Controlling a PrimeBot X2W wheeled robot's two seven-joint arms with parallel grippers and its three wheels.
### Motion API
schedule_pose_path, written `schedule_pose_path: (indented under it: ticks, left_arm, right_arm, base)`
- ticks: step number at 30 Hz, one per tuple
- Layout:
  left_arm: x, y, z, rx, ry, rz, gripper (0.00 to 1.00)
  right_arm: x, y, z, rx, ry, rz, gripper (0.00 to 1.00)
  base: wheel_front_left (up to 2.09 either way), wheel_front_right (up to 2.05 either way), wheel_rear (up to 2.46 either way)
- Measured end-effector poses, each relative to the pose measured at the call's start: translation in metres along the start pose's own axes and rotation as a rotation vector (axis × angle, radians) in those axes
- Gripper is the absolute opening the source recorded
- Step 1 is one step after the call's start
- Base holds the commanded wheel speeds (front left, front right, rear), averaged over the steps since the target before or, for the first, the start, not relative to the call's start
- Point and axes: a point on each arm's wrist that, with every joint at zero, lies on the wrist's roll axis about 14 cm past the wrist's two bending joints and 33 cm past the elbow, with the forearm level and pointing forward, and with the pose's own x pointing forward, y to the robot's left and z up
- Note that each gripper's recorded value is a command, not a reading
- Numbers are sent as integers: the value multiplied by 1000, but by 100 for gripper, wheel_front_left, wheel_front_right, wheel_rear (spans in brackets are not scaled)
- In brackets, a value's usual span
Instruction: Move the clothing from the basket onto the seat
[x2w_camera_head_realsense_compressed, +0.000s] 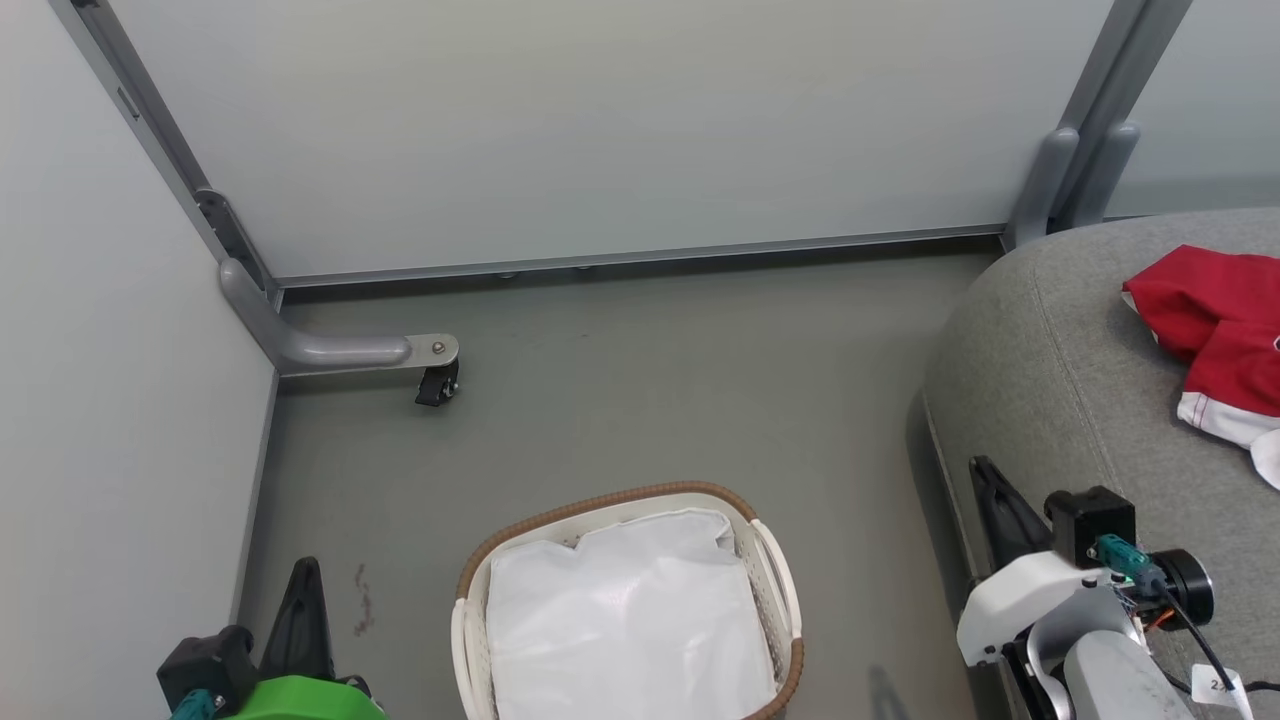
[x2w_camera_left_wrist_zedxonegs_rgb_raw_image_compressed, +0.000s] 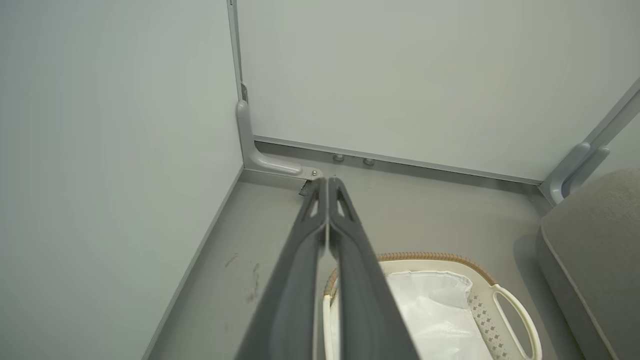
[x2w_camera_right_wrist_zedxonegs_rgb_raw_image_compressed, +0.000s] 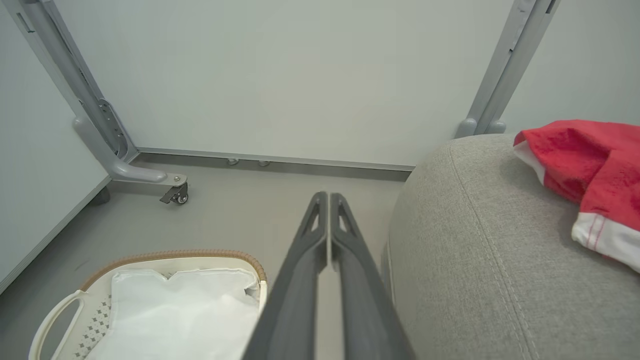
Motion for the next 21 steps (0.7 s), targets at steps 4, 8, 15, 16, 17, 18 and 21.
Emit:
schedule_pose_path:
  ticks: [4, 8, 15, 16, 17, 18, 21]
  left_arm:
    - [0, 3, -2, -69, 14, 20, 0]
    - [0, 5, -1, -137, 15, 36, 0]
    - [2, 9, 3, -254, 10, 58, 0]
    - [2, 9, 4, -270, 9, 60, 0]
    - [2, 9, 4, -285, 8, 62, 0]
    - [2, 10, 4, -304, 8, 65, 0]
    - [3, 10, 5, -348, 8, 70, 0]
  right_arm:
    - [-2, -7, -4, 79, 22, -33, 0]
    - [-1, -10, -1, 163, 13, -54, 0]
    - [-4, -14, 2, 299, 0, -81, 0]
    - [-5, -15, 2, 318, 3, -84, 0]
    - [-5, -15, 2, 333, 1, -87, 0]
    - [-5, -16, 2, 354, 0, -91, 0]
    - [-5, -18, 5, 405, -8, -98, 0]
  base:
    - [0, 0, 0]
    - [0, 0, 0]
    - [0, 0, 0]
    - [0, 0, 0]
    - [0, 0, 0]
    - [0, 0, 0]
    - [0, 0, 0]
